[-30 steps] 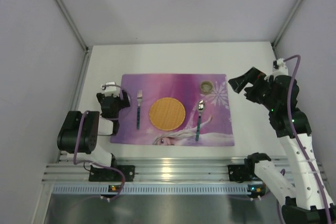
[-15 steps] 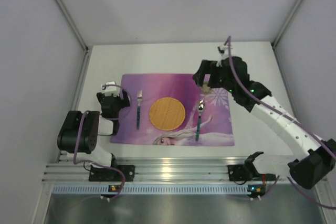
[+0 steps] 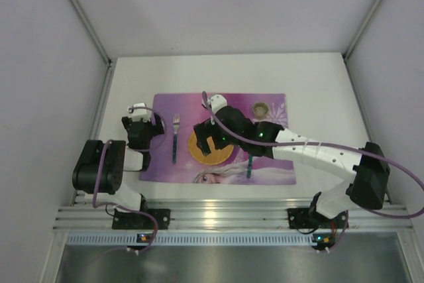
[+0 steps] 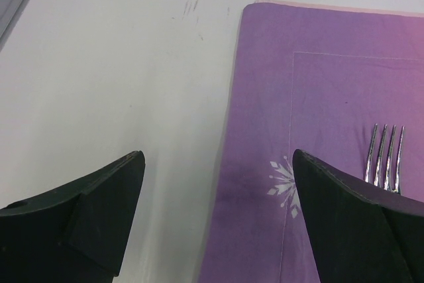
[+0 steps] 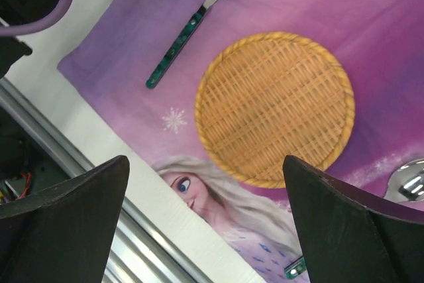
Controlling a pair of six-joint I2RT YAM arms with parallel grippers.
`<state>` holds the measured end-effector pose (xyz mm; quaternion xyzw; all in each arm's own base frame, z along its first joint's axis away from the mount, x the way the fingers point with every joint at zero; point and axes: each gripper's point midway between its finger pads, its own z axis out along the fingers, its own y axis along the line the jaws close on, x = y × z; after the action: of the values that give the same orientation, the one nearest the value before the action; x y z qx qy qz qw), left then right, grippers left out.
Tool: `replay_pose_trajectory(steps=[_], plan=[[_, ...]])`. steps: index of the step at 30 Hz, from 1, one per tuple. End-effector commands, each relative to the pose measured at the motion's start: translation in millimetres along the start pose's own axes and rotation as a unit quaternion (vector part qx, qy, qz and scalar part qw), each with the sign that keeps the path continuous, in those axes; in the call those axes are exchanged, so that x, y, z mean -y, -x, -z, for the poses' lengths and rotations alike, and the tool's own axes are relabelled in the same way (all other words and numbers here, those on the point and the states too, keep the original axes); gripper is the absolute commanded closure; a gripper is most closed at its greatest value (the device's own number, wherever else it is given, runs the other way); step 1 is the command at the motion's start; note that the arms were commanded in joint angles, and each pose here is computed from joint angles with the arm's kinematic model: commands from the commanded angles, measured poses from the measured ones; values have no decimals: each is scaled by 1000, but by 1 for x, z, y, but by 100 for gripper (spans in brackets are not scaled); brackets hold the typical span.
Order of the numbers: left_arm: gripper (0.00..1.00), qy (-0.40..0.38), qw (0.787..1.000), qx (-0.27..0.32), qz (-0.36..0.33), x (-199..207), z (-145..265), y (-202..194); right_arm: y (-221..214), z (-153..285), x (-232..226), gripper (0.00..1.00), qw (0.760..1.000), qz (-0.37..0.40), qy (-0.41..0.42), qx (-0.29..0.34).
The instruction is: Set the dinner table for one person
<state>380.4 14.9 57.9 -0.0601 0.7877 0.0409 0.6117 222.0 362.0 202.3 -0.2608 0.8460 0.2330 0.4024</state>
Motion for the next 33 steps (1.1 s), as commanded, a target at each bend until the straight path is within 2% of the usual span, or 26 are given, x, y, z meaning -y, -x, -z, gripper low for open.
replay_pose_trajectory(steps=[1,11,18,27,33], plan=[[2,-10,999,47,14,4,-3,27,10,3,-19,0,1000,12,16,21],[2,-10,999,47,14,4,-3,27,24,18,-15,0,999,9,12,48],[2,-10,999,47,14,4,-3,27,38,52,-4,0,996,-39,-3,83],[1,-10,999,47,14,4,-3,27,28,84,28,0,990,-64,-46,120],[2,-10,999,48,14,4,-3,27,37,93,29,0,988,-61,-45,134]])
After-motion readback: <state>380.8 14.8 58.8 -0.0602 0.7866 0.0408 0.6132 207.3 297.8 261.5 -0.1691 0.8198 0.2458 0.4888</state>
